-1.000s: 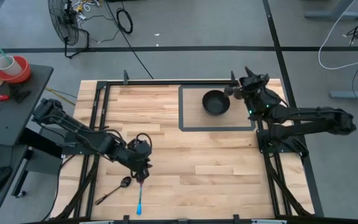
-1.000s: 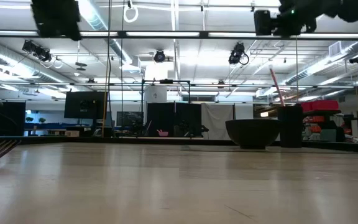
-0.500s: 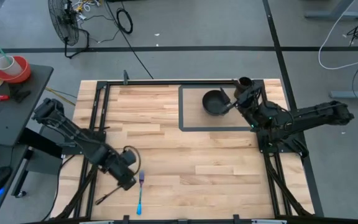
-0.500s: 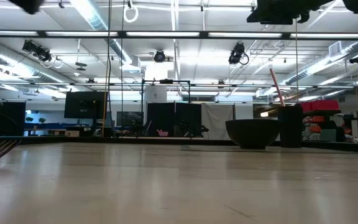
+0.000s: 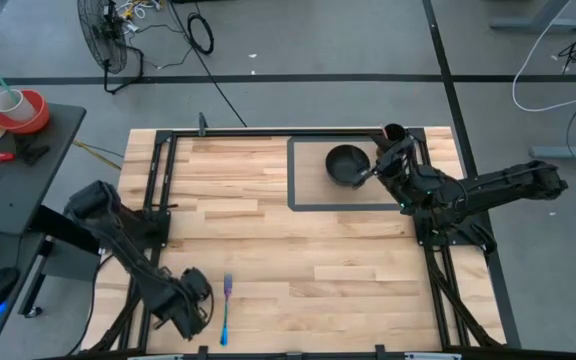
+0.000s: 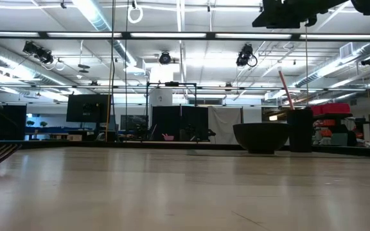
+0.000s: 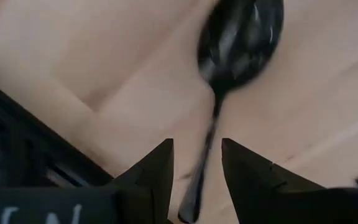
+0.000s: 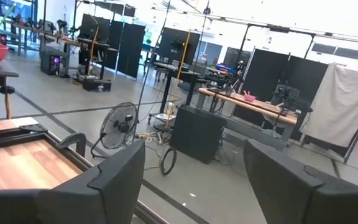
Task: Pick & Place Utensil
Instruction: Put the black spoon into the black bowl on the transparent mat
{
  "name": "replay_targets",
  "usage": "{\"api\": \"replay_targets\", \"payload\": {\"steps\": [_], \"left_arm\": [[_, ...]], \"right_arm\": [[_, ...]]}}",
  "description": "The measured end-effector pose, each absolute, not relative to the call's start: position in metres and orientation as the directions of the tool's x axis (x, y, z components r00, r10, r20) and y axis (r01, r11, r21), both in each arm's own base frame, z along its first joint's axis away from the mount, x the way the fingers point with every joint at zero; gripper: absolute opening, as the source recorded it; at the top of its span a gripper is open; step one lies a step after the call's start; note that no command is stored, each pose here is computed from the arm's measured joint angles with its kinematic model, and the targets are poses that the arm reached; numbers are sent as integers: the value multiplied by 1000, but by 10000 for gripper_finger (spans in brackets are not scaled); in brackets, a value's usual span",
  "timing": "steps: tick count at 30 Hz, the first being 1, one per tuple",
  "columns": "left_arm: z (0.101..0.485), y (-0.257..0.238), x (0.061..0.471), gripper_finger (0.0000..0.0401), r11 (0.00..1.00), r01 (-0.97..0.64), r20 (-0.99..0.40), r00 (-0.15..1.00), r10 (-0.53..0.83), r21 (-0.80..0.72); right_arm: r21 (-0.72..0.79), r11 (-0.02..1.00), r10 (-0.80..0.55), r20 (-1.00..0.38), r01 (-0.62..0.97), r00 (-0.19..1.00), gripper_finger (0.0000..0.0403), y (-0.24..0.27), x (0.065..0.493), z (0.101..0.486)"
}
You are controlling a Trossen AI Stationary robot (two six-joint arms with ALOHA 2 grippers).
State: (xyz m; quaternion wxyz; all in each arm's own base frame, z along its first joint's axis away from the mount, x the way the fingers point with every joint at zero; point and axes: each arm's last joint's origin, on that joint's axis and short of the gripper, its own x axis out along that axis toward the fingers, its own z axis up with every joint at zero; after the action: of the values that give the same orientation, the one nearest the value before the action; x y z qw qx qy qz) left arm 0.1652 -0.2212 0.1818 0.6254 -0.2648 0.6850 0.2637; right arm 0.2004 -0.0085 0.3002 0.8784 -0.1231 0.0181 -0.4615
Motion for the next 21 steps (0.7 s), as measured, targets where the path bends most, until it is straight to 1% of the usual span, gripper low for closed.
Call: {"api": "replay_targets", "payload": {"steps": [3,5,10,16,21], "left_arm": [[172,-231,169,140,721,-692,-996,-60,-68,-8],[169,-233,172,140,718,-696,-997,-39,-66,-20],[162,-230,170,140,728,-684,-998,-67,-4,43],[148,-233,169,140,745,-667,-998,-40,-55,-14],[137,-224,163,140,712,-702,-996,-71,-48,16]], "right_arm": [[-215,549,-814,83,807,576,274,-8,200,300],[-204,552,-813,83,809,576,274,-8,200,300],[-176,559,-812,80,810,578,274,-8,201,300],[-179,566,-809,69,805,584,274,-7,201,298],[-180,576,-802,68,798,594,274,-5,201,298]]}}
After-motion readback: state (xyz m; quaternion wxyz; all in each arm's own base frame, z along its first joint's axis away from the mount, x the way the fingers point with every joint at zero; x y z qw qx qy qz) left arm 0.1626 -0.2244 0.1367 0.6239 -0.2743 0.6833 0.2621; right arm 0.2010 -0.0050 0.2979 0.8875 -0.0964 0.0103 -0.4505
